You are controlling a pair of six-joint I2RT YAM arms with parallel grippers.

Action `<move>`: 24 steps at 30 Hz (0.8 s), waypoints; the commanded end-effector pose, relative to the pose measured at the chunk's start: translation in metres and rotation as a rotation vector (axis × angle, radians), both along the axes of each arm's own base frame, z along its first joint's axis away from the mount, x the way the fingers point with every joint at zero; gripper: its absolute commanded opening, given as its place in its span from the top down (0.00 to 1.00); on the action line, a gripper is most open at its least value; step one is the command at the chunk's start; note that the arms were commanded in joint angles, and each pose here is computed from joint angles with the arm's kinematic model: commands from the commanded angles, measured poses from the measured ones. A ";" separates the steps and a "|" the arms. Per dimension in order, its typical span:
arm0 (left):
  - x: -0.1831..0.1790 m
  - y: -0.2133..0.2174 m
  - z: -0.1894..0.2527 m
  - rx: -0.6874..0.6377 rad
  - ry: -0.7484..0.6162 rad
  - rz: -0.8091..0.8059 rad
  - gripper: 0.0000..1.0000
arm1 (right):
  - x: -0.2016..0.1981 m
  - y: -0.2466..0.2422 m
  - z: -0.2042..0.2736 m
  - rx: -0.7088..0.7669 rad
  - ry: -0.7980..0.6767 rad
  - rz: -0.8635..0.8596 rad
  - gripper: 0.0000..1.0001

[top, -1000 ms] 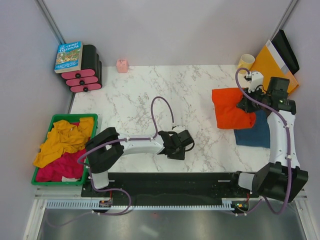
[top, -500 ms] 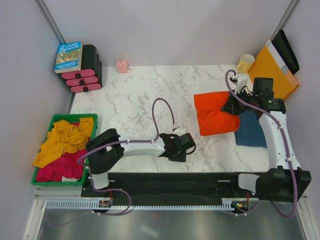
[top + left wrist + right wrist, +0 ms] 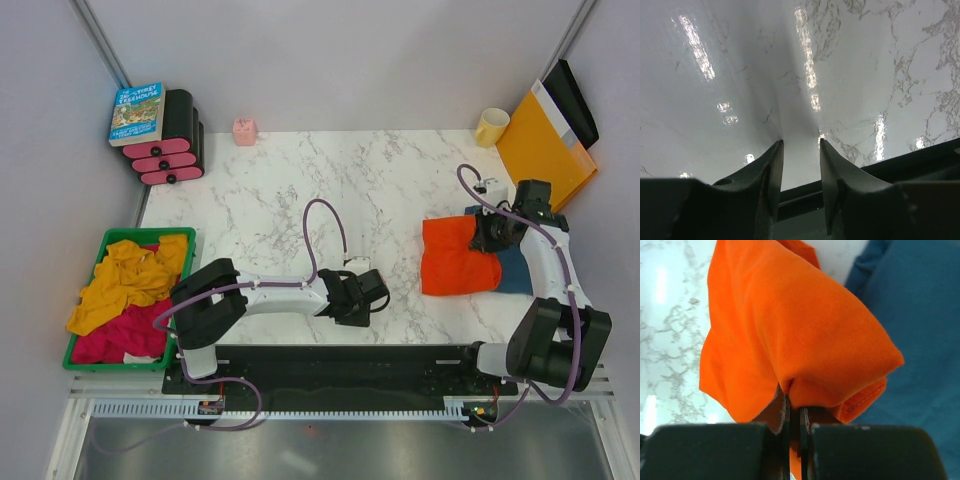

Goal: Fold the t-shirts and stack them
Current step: Put the neatly folded tshirt into the corner of the board with the right arm

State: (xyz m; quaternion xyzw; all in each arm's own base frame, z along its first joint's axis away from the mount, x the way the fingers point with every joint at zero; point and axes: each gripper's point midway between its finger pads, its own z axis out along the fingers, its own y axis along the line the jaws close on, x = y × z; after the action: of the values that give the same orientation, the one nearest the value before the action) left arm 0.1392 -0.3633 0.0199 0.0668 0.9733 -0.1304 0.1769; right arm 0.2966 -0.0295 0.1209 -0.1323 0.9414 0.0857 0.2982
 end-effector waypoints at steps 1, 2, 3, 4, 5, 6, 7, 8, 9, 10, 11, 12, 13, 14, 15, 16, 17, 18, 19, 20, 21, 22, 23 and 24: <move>0.003 -0.005 0.013 -0.035 -0.034 0.026 0.58 | 0.014 -0.032 0.006 -0.106 -0.075 -0.003 1.00; 0.002 -0.004 0.012 -0.032 -0.032 0.023 0.58 | 0.014 -0.037 0.005 -0.130 -0.074 -0.008 1.00; 0.003 -0.005 0.011 -0.032 -0.030 0.024 0.58 | 0.015 -0.042 0.005 -0.145 -0.075 -0.012 1.00; 0.002 -0.005 0.010 -0.030 -0.028 0.020 0.58 | 0.016 -0.045 0.006 -0.166 -0.082 -0.006 1.00; 0.002 -0.005 0.009 -0.026 -0.024 0.017 0.58 | 0.017 -0.050 0.009 -0.183 -0.087 -0.013 1.00; 0.002 -0.006 0.009 -0.027 -0.023 0.015 0.58 | 0.018 -0.053 0.011 -0.193 -0.095 -0.016 1.00; 0.002 -0.006 0.008 -0.026 -0.021 0.013 0.58 | 0.019 -0.055 0.013 -0.201 -0.101 -0.016 1.00; 0.001 -0.007 0.008 -0.026 -0.021 0.010 0.58 | 0.020 -0.058 0.018 -0.221 -0.110 -0.014 1.00; 0.002 -0.007 0.007 -0.023 -0.019 0.011 0.58 | 0.023 -0.060 0.020 -0.232 -0.120 -0.016 1.00; 0.002 -0.007 0.007 -0.022 -0.020 0.008 0.58 | 0.024 -0.062 0.023 -0.237 -0.125 -0.018 1.00; 0.002 -0.008 0.007 -0.025 -0.020 0.006 0.58 | 0.026 -0.064 0.026 -0.246 -0.134 -0.015 1.00; 0.002 -0.008 0.006 -0.020 -0.019 0.003 0.58 | 0.028 -0.066 0.027 -0.253 -0.136 -0.019 1.00; 0.002 -0.009 0.006 -0.019 -0.019 0.000 0.58 | 0.028 -0.067 0.028 -0.261 -0.138 -0.019 1.00; 0.002 -0.010 0.006 -0.021 -0.020 -0.002 0.58 | 0.030 -0.070 0.027 -0.271 -0.139 -0.017 1.00; 0.003 -0.010 0.006 -0.021 -0.020 -0.002 0.58 | 0.031 -0.075 0.027 -0.286 -0.139 -0.027 1.00; 0.003 -0.012 0.006 -0.023 -0.020 -0.004 0.58 | 0.031 -0.078 0.024 -0.292 -0.131 -0.031 1.00; 0.003 -0.012 0.007 -0.024 -0.020 -0.004 0.58 | 0.032 -0.082 0.019 -0.293 -0.120 -0.035 1.00; 0.003 -0.013 0.007 -0.024 -0.021 -0.005 0.58 | 0.031 -0.089 0.018 -0.303 -0.115 -0.047 1.00; 0.003 -0.012 0.007 -0.022 -0.021 -0.006 0.58 | 0.031 -0.092 0.015 -0.306 -0.111 -0.051 1.00; 0.003 -0.012 0.008 -0.023 -0.023 -0.006 0.58 | 0.032 -0.096 0.012 -0.310 -0.104 -0.055 1.00; 0.003 -0.012 0.007 -0.020 -0.021 -0.004 0.58 | 0.031 -0.102 0.011 -0.315 -0.099 -0.063 1.00; 0.003 -0.011 0.006 -0.020 -0.021 -0.004 0.58 | 0.030 -0.107 0.011 -0.321 -0.097 -0.070 1.00; 0.003 -0.011 0.005 -0.018 -0.020 -0.003 0.58 | 0.032 -0.110 0.013 -0.325 -0.100 -0.076 1.00; 0.003 -0.011 0.004 -0.016 -0.018 -0.002 0.58 | 0.031 -0.116 0.014 -0.326 -0.099 -0.086 1.00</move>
State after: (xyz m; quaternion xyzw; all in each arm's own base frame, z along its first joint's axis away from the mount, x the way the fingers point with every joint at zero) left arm 0.1396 -0.3650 0.0198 0.0675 0.9732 -0.1309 0.1766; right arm 0.3076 -0.1148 0.1083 -0.1380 0.9473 -0.0369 0.2869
